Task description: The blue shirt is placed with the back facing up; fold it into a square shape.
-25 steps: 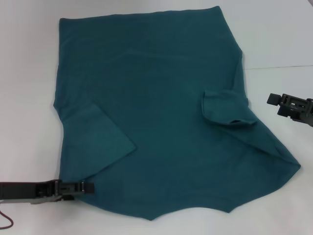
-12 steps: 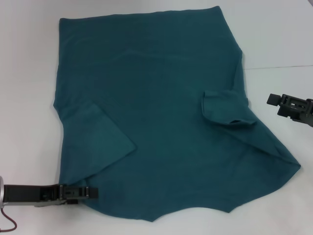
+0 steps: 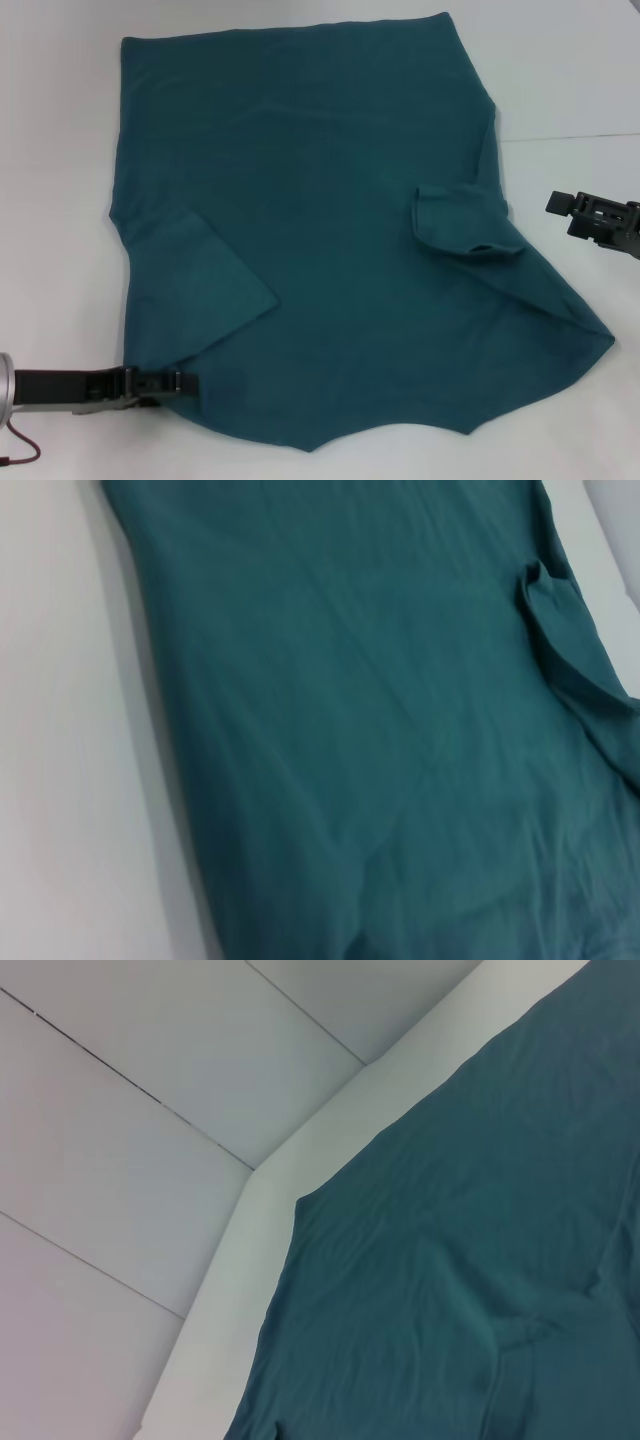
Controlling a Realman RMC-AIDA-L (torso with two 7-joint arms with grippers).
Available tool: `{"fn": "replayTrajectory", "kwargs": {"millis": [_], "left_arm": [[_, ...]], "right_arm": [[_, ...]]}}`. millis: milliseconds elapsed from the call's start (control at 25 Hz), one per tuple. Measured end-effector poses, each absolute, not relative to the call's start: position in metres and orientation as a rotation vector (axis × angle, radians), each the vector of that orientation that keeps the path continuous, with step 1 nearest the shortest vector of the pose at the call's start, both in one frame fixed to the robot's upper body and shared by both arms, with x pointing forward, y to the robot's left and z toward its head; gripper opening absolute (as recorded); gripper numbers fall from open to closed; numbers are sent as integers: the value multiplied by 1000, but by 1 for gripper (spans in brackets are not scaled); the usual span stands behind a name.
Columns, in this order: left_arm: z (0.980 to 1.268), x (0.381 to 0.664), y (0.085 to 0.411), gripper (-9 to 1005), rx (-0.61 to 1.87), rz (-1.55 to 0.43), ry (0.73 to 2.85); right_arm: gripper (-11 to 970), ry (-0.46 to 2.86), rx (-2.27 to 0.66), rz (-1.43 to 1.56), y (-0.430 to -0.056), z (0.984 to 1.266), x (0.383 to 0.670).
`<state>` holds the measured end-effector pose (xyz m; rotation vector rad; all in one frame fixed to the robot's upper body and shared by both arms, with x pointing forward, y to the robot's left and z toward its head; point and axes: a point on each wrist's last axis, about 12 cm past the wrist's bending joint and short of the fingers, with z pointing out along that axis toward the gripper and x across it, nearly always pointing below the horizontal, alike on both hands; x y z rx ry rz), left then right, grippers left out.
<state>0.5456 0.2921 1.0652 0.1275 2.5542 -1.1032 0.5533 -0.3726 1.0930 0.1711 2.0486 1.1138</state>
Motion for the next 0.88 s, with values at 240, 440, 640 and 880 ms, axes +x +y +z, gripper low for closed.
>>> {"fn": "replayTrajectory", "kwargs": {"millis": [240,440,640,880], "left_arm": [[1067,548,293,738,123,-1096,2546],[1067,548,293,599,127,-1090,2550],[1066,549,294,416,120,-1074,2551],[1064,548,295,169,120,-1054,2565]], "right_arm": [[900,2048,170,1116,-372,1093,553],[899,2047,168,1115,-372,1093,553],[898,2047,168,1115,-372,1093,553],[897,2050,167,1109,-372,1092,553]]}}
